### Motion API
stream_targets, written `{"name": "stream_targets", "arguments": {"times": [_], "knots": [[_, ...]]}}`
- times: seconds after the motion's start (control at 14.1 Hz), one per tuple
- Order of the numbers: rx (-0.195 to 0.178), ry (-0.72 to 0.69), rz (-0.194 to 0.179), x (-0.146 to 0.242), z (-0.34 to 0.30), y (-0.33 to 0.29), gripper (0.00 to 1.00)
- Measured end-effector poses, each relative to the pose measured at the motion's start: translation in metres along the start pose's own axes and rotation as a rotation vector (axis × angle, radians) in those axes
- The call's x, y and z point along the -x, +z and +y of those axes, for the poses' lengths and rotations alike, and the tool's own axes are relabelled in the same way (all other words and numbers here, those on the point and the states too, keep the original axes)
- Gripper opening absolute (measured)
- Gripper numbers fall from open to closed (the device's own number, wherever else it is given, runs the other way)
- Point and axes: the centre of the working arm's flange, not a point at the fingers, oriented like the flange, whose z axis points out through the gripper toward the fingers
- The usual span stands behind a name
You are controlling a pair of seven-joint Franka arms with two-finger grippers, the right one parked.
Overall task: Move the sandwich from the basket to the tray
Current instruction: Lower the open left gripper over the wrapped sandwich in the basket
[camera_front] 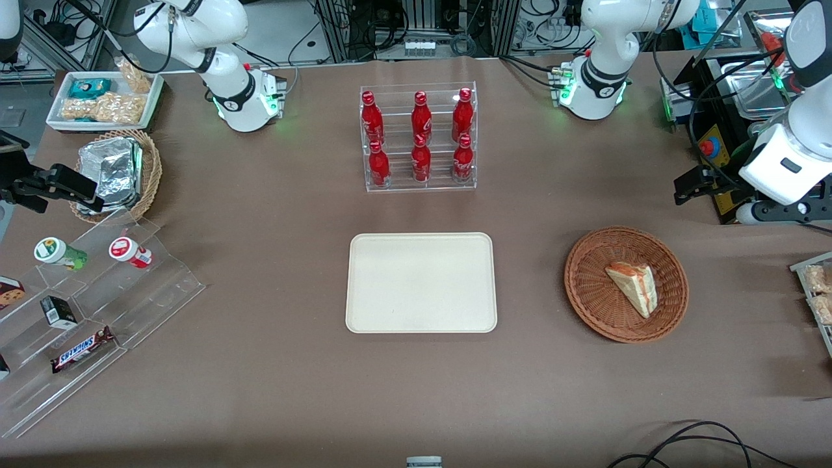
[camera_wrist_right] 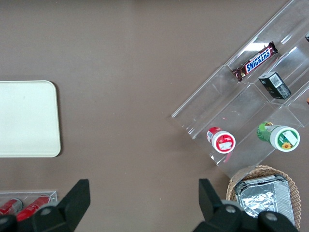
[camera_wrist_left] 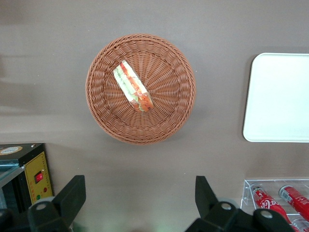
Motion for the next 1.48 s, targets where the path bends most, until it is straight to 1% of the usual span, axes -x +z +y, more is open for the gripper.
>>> {"name": "stream_targets", "arguments": {"times": [0.42, 0.64, 0.78, 0.85, 0.99, 1.06, 1.13, 1.2, 1.34, 1.41, 1.48], "knots": [[0.002, 0.000, 0.003, 0.000, 0.000, -0.002, 1.00], [0.002, 0.000, -0.007, -0.002, 0.000, 0.003, 1.00], [0.001, 0.000, -0.027, -0.005, -0.001, 0.012, 1.00], [0.000, -0.001, -0.045, -0.007, -0.001, 0.021, 1.00], [-0.002, -0.006, -0.099, -0.013, -0.004, 0.049, 1.00], [-0.003, -0.010, -0.120, -0.018, -0.006, 0.067, 1.00], [-0.002, -0.016, -0.124, -0.025, -0.009, 0.088, 1.00], [0.000, -0.028, -0.110, -0.033, -0.015, 0.111, 1.00], [0.006, -0.050, -0.055, -0.046, -0.027, 0.163, 1.00], [0.008, -0.057, -0.032, -0.050, -0.031, 0.187, 1.00], [0.009, -0.071, -0.016, -0.051, -0.035, 0.207, 1.00]]}}
